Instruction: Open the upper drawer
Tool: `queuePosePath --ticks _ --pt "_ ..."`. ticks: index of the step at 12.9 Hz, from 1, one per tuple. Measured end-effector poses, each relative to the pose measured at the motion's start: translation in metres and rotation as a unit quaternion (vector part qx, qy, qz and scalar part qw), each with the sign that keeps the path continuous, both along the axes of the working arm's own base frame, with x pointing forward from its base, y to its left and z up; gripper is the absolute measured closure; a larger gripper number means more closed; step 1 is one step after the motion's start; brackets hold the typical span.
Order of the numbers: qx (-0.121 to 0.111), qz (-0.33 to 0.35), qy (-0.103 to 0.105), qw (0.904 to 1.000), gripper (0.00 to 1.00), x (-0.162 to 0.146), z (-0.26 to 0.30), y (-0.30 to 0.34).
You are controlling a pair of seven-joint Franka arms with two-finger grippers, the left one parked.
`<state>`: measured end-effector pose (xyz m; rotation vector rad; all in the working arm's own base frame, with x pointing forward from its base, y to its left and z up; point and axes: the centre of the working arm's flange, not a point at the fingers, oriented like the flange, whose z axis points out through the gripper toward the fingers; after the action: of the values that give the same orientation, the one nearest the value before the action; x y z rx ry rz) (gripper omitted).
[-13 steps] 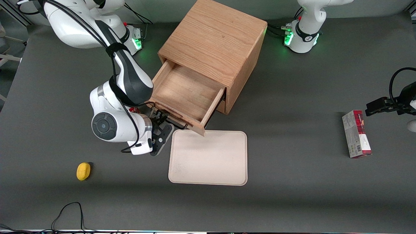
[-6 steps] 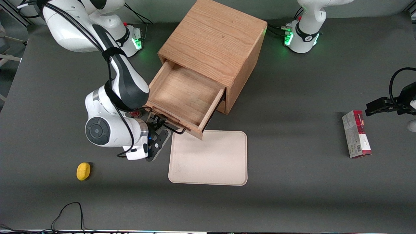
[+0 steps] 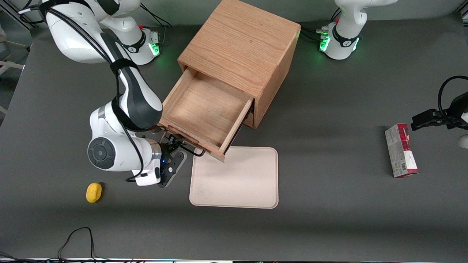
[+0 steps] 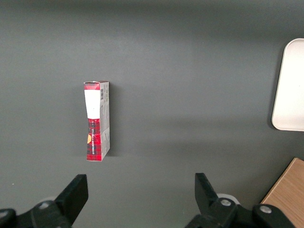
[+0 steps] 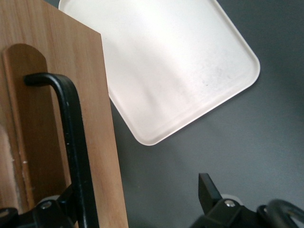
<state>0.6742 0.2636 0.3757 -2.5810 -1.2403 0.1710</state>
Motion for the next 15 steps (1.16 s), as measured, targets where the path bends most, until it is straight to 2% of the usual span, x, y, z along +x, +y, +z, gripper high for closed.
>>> queuePosePath --ticks 11,15 --pt "0.012 -0.022 -0.034 0.9991 0.00 0.021 0.026 -0.023" --pt "0.020 -0.036 -0.059 0.9974 0.00 0.033 0.053 -0.040"
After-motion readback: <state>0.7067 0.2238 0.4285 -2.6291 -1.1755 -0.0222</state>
